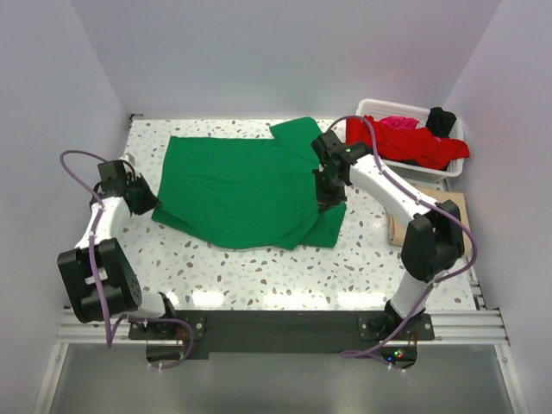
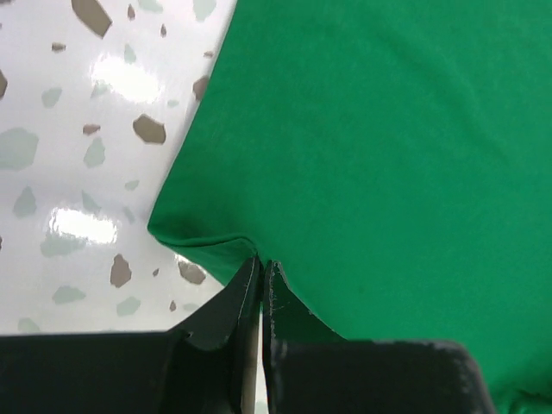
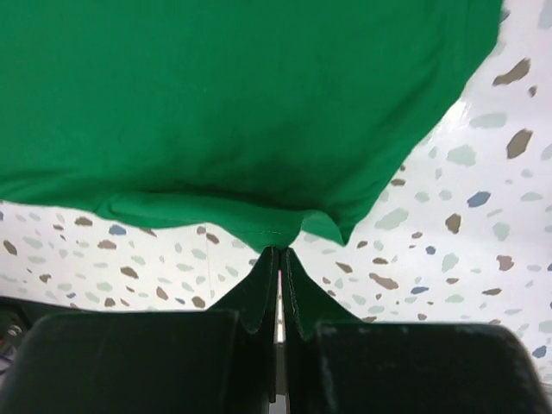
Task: Fold and stack the t-shirts
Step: Fold the tshirt
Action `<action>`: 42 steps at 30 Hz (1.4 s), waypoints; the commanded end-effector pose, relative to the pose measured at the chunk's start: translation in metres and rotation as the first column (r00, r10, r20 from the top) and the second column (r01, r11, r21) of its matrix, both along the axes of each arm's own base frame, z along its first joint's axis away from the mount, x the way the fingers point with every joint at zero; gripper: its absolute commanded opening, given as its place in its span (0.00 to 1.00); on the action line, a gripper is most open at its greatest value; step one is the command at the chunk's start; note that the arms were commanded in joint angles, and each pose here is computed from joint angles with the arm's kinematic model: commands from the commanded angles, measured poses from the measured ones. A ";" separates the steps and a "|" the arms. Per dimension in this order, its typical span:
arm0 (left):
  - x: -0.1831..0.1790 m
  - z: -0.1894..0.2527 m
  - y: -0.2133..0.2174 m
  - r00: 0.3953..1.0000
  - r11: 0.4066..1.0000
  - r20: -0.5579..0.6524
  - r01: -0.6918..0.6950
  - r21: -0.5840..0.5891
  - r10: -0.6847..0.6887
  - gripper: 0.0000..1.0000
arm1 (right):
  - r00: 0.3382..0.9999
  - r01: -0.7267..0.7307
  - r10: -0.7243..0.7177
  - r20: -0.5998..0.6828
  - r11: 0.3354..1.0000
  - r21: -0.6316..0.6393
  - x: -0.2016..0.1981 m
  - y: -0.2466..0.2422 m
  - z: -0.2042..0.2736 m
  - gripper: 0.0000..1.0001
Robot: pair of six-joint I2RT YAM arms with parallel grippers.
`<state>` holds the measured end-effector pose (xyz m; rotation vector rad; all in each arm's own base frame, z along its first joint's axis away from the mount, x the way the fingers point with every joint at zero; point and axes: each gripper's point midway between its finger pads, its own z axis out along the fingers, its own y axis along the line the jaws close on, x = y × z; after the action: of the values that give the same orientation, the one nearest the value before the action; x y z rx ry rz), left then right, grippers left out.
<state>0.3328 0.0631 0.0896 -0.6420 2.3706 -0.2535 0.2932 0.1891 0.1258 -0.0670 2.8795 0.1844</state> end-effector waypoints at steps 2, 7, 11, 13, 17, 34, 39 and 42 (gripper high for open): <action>0.035 0.027 0.004 0.997 1.000 0.077 0.001 0.003 -0.001 0.00 | 0.998 -0.003 0.004 0.060 1.000 -0.016 0.037 -0.012 0.014 0.00; 0.063 0.031 0.008 0.996 1.000 0.087 0.006 -0.009 -0.006 0.00 | 0.998 0.008 -0.006 0.068 1.000 -0.024 0.068 -0.020 0.015 0.00; 0.080 0.031 0.008 0.996 1.000 0.094 0.010 -0.017 -0.008 0.00 | 0.995 0.026 -0.024 0.092 0.999 -0.019 0.099 -0.024 0.021 0.00; 0.087 0.028 0.008 0.996 1.000 0.092 0.012 -0.023 -0.009 0.00 | 0.995 0.040 -0.038 0.089 0.999 -0.024 0.107 -0.031 0.022 0.00; 0.099 0.024 0.006 0.996 1.000 0.085 0.017 -0.021 -0.015 0.00 | 0.993 0.048 -0.046 0.109 0.999 -0.018 0.124 -0.035 0.028 0.00; 0.122 0.043 0.025 0.985 0.997 0.164 -0.064 0.033 0.058 0.00 | 0.993 0.083 -0.080 0.091 0.996 -0.027 0.148 -0.057 0.015 0.00; 0.132 0.032 0.022 0.987 0.999 0.151 -0.051 -0.002 0.051 0.00 | 0.994 0.076 -0.074 0.081 0.997 -0.031 0.154 -0.057 0.008 0.00; 0.139 0.027 0.023 0.989 0.999 0.142 -0.047 -0.002 0.047 0.00 | 0.994 0.070 -0.068 0.081 0.997 -0.026 0.160 -0.054 0.004 0.00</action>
<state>0.4472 0.0833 0.1003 -0.6805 2.2851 -0.2514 0.4433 0.1357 0.1239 0.0442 2.8232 0.1197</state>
